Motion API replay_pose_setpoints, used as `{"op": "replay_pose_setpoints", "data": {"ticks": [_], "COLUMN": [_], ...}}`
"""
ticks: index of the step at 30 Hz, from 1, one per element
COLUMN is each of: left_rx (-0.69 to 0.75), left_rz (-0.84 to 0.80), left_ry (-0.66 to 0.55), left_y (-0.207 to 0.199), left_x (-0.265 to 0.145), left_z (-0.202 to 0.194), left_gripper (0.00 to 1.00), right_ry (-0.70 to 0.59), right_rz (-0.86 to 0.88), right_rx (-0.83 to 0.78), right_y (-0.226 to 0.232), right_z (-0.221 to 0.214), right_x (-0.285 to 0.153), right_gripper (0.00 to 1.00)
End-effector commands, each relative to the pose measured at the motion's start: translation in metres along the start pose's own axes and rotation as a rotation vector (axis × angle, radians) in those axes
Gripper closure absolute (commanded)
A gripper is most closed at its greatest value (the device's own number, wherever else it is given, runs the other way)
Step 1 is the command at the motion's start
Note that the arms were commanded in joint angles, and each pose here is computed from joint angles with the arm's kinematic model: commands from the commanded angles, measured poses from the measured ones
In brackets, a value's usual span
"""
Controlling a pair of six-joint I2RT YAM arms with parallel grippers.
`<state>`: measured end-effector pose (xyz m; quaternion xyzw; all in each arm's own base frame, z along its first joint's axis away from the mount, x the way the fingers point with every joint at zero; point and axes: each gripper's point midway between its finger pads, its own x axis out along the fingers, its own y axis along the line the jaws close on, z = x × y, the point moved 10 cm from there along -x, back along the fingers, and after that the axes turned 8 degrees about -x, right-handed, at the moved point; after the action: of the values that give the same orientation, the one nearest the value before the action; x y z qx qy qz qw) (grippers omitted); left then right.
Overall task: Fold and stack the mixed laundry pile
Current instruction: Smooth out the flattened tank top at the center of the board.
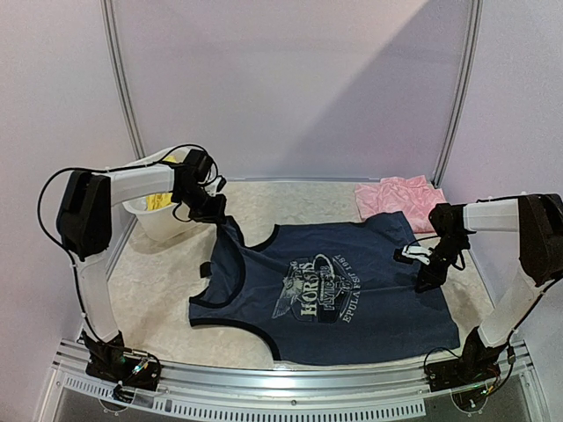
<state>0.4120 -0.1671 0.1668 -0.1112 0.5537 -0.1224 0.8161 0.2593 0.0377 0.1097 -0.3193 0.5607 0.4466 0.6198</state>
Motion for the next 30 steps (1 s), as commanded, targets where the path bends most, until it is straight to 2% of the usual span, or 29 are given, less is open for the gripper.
{"op": "replay_pose_setpoints", "data": {"ticks": [1,7,12,16,20,24,30], "left_rx": [-0.154,-0.193,-0.139,-0.060,0.058,0.067,0.039], "left_rz": [0.214,0.295,0.329,0.297,0.244,0.267,0.269], "left_ry": [-0.116,-0.044,-0.030,-0.084,-0.123,0.020,0.228], "left_y": [0.028,0.031,0.026,0.005,-0.031,-0.036,-0.016], "left_x": [-0.010,-0.017,-0.030,-0.052,-0.075,-0.076,-0.085], "left_z": [0.005,-0.003,-0.015,-0.015,-0.024,-0.069,-0.151], "left_gripper": [0.95,0.90,0.77,0.70,0.65,0.64,0.65], "right_ry": [0.081,0.060,-0.087,-0.232,-0.267,-0.262,-0.259], "right_rz": [0.104,0.113,0.107,0.036,-0.068,-0.128,-0.101], "right_rx": [0.044,0.055,0.067,0.080,0.069,0.053,0.048], "right_y": [0.015,0.013,0.001,-0.025,-0.047,-0.060,-0.065], "right_z": [-0.015,-0.011,0.016,0.047,0.074,0.103,0.129], "right_x": [0.016,0.010,-0.031,-0.075,-0.094,-0.090,-0.071], "right_gripper": [0.67,0.67,0.67,0.66,0.66,0.66,0.66]}}
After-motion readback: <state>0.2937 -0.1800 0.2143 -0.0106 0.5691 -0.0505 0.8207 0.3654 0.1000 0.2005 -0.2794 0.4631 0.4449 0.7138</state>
